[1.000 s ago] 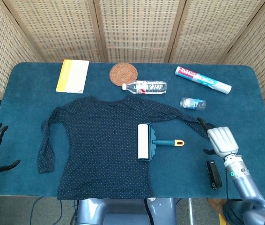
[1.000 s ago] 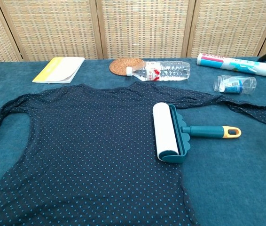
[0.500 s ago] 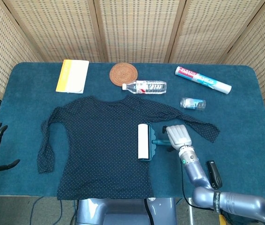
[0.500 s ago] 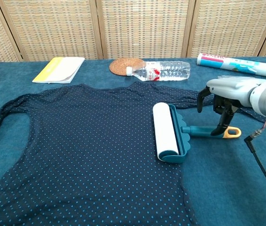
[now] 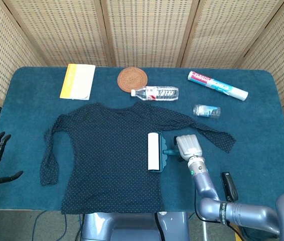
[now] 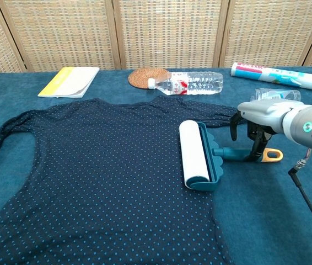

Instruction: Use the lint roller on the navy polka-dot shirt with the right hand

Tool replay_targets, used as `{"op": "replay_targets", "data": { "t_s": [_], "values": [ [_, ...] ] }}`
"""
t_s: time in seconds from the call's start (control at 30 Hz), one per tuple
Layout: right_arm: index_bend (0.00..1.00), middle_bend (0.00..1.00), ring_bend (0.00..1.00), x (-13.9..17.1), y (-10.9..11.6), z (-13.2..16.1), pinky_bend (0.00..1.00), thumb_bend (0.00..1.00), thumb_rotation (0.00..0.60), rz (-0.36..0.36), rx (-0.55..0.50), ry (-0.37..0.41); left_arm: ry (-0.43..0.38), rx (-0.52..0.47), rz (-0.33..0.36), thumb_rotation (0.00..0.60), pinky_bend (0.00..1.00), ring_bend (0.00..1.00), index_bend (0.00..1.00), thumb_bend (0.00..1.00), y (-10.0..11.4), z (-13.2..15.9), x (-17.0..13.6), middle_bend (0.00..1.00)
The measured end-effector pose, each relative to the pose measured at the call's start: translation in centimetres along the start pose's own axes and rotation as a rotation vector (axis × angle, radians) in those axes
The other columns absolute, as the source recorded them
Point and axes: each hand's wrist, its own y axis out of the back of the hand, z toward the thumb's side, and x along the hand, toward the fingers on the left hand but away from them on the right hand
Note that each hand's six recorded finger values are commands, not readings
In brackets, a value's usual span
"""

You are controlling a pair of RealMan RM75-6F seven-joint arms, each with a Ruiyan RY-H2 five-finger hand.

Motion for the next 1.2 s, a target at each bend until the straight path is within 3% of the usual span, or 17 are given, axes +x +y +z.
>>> {"op": "replay_targets", "data": {
  "t_s": [0.47,0.57,0.83,1.2],
  "values": [
    [0.46,1.00,1.00,-0.4,-1.5,0.8,1.00,0.39,0.600,0.008,0.067,-0.005,0.002,-0.006,-0.002,0.600,0.00,0.00,0.00,0.00,0.1,-0.2,0.1,0.00],
    [0.49,1.00,1.00,-0.5,-1.7,0.8,1.00,0.44,0.600,0.009,0.081,-0.008,0.004,-0.008,-0.003,0.600,0.00,0.00,0.00,0.00,0.1,-0.2,0.1,0.00],
    [0.69,1.00,1.00,-0.6,-2.0,1.1,1.00,0.82,0.600,0.001,0.094,0.005,0.003,-0.012,-0.003,0.600,0.00,0.00,0.00,0.00,0.2,-0.3,0.1,0.00],
    [0.72,1.00,1.00,-0.5,1.9,3.4,1.00,0.83,0.600,-0.081,0.153,0.077,0.010,-0.017,-0.008,0.600,0.00,0.00,0.00,0.00,0.1,-0.4,0.3,0.00]
  ]
}}
